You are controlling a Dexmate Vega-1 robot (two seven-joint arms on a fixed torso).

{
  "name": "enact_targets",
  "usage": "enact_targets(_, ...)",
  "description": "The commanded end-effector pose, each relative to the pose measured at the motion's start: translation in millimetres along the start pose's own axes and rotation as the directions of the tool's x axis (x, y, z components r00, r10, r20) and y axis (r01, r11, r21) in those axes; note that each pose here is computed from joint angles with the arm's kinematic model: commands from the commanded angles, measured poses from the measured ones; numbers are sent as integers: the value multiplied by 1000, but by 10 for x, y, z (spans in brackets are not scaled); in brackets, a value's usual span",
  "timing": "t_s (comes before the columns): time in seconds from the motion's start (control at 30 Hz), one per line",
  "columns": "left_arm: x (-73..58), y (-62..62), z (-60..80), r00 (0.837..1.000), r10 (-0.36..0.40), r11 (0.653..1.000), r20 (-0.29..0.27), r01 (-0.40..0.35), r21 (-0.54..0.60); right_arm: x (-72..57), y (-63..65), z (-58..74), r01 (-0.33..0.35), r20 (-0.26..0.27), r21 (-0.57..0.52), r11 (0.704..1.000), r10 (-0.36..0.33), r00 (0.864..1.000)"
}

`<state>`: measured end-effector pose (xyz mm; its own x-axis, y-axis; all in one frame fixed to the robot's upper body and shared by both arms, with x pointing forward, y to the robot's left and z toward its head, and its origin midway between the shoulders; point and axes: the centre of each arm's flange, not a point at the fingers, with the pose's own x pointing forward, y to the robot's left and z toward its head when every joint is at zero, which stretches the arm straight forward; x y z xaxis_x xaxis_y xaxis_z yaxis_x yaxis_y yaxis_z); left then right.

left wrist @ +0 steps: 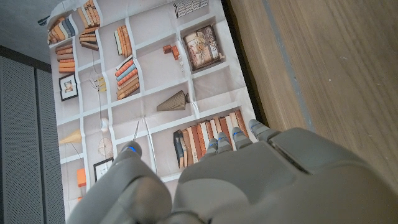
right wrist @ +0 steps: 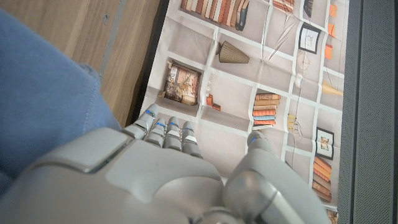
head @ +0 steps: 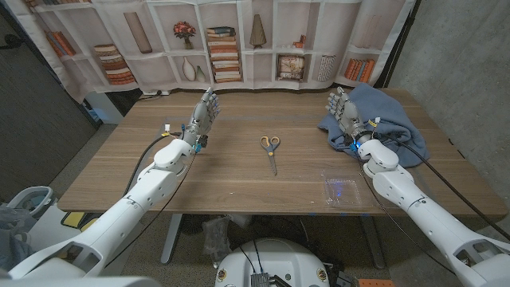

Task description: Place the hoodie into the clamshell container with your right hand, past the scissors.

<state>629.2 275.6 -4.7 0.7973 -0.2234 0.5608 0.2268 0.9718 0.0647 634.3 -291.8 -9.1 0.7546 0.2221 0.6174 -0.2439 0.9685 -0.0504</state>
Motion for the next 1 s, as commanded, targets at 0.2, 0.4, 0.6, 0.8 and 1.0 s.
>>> enact_targets(0.2, -65, 26, 59, 1000, 1, 1000, -4, -1, 9, -67, -60, 153, -12, 22, -43, 999, 13, 1000)
enact_targets(0.4, -74, 12, 81, 1000, -1, 1000, 20, 1, -3, -99, -71, 231, -7, 39, -63, 998, 9, 999)
enact_targets(0.6, -60, -5, 68, 1000, -11, 1000, 27, 12, -5, -122, -69, 300, -2, 59, -85, 996, 7, 998)
enact_targets(0.8, -54, -6, 66, 999, -15, 1000, 35, 15, -8, -165, -95, 388, 11, 82, -112, 994, -2, 997)
enact_targets(1.0, -43, -17, 82, 999, -19, 1000, 33, 19, 1, -201, -129, 430, 25, 95, -117, 993, -14, 995)
